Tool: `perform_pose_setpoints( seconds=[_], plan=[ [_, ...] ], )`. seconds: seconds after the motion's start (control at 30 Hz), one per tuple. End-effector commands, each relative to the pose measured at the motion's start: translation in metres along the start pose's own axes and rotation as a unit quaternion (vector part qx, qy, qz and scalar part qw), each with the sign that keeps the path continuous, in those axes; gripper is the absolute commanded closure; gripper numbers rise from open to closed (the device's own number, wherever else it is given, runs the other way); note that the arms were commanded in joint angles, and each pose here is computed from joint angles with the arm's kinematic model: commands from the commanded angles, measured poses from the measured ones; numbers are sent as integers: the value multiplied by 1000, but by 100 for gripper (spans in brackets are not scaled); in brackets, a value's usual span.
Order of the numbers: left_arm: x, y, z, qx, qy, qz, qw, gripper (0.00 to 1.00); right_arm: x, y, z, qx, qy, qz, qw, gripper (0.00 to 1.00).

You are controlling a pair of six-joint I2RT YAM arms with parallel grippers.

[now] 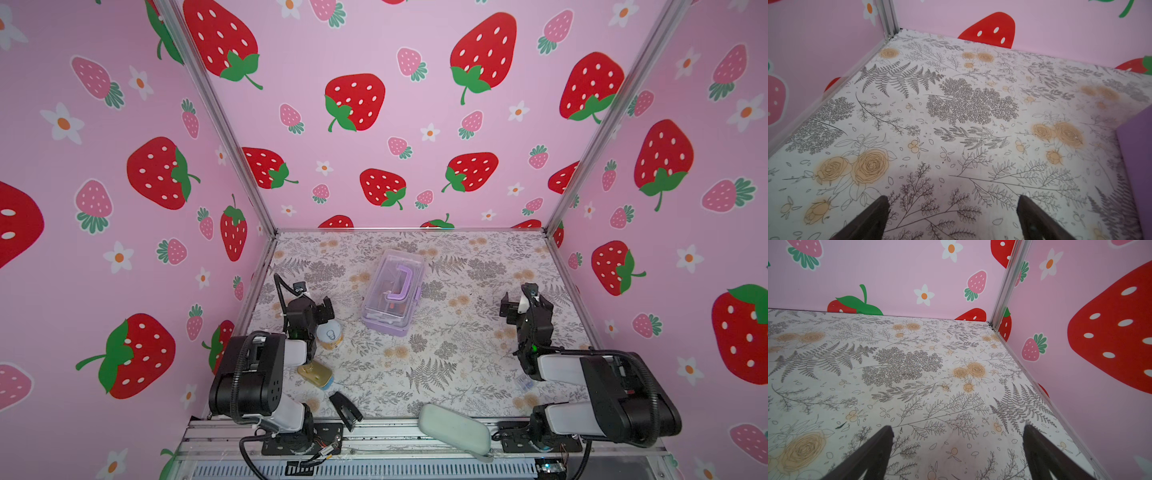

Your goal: Pack the tool kit

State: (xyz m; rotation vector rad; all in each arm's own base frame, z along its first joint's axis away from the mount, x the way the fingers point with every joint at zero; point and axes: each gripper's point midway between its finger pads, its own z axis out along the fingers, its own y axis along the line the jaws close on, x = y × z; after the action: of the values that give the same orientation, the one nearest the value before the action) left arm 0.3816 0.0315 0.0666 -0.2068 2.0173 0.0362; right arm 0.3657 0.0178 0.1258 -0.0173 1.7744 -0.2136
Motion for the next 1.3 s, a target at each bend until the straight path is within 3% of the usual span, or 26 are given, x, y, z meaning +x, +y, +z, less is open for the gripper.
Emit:
perform_pose_setpoints(
  seconds=[0.0, 0.3, 0.5, 0.7, 0.73, 0.8, 0.87, 0.93, 1.27],
  plan=[
    [-24, -16, 4, 41, -32, 13, 999, 1, -13, 9, 4, -41, -19, 13, 999, 1],
    [-24, -17, 5, 41, -25, 17, 999, 1, -18, 2, -9, -60, -46, 33, 997, 1],
    [-24, -17, 5, 40, -25, 17, 999, 1, -20, -16, -30, -32, -84, 59, 994, 1],
    [-24, -17, 5, 40, -25, 17, 999, 1, -10, -25, -25, 0, -114, 53, 992, 1],
    [-24, -17, 5, 40, -24, 17, 999, 1, -17, -21, -25, -10, -141, 47, 989, 1],
    [-24, -17, 6, 41, -22, 19, 999, 1, 0, -12, -13, -32, -70, 31, 997, 1],
    [-24, -18, 6, 41, -22, 21, 999, 1, -9, 1, 2, -56, -86, 17, 995, 1],
    [-24, -18, 6, 41, -22, 21, 999, 1, 1, 11, 13, -70, -34, -6, 997, 1],
    [-24, -18, 6, 40, -21, 21, 999, 1, 3, 12, 20, -65, -28, -6, 998, 1]
  ],
)
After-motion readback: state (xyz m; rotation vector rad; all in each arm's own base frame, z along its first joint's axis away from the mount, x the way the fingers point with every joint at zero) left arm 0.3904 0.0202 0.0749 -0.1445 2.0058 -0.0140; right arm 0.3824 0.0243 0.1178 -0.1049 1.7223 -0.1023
